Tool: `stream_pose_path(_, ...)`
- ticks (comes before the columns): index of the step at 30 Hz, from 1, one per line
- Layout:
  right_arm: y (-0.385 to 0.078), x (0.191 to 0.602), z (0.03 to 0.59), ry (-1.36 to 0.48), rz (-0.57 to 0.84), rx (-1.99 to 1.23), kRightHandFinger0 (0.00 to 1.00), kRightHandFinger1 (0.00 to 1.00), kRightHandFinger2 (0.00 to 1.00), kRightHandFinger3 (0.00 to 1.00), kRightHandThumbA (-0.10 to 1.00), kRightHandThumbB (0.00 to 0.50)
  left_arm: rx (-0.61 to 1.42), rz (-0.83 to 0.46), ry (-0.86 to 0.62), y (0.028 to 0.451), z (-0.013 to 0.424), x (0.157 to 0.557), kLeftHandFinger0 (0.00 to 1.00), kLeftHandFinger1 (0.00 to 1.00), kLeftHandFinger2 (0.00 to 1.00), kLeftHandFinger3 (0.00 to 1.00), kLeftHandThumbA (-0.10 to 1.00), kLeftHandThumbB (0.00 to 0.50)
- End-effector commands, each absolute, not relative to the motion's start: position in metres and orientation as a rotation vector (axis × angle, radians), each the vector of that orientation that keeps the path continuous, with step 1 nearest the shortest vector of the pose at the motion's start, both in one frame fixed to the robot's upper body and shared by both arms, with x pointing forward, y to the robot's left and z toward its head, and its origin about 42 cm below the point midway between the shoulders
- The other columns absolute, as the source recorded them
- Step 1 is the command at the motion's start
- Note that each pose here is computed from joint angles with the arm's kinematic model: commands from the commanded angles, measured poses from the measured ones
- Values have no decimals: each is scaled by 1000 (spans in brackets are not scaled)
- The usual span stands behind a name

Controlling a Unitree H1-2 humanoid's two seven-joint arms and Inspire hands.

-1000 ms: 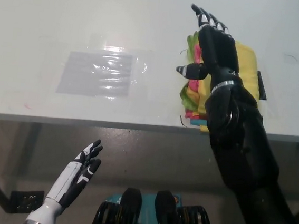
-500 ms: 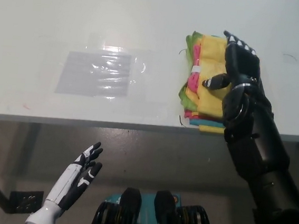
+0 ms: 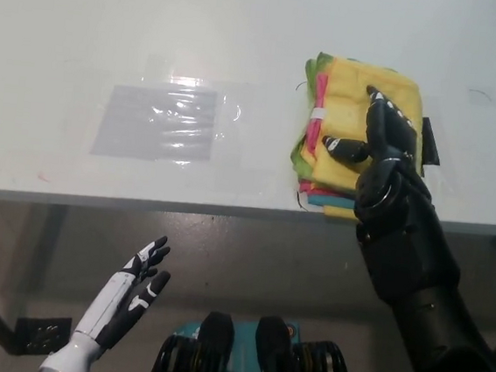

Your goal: A stack of folded microfibre clothes with a single fold is kept infront of the robot. the robot uses its right hand to grab one end of the clothes and pulla it away from the other end to unfold

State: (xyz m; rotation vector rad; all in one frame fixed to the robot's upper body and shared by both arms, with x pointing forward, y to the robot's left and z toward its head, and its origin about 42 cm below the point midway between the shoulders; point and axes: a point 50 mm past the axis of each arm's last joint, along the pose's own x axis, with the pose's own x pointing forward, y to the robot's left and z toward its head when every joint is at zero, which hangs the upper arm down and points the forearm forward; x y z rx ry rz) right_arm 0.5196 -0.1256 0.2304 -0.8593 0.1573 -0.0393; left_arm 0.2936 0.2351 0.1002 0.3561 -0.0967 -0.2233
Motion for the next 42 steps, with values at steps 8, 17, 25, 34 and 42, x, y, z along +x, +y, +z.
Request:
stream_pose_path(8,-112,517,334,-110,-58,-634,1000,1000,1000,1000,1000,404,391,-246,-163,236,115,297,1000,1000,1000,1000,935,187)
stream_pose_path(17,-108,517,338,-113,-33,-583,1000,1000,1000,1000,1000,375,401,-242,-162,235,118,300,1000,1000,1000,1000,925,182)
stream_pose_path(25,-110,529,295,28,-23,-626,1000,1000,1000,1000,1000,384,395,-247,-170,235,120,302,1000,1000,1000,1000,923,186)
stream_pose_path(34,-116,540,249,166,-17,-665,1000,1000,1000,1000,1000,402,403,-248,-174,235,121,304,1000,1000,1000,1000,927,185)
stream_pose_path(42,-117,538,214,247,-9,-766,1000,1000,1000,1000,1000,393,403,-244,-175,235,120,303,1000,1000,1000,1000,920,184)
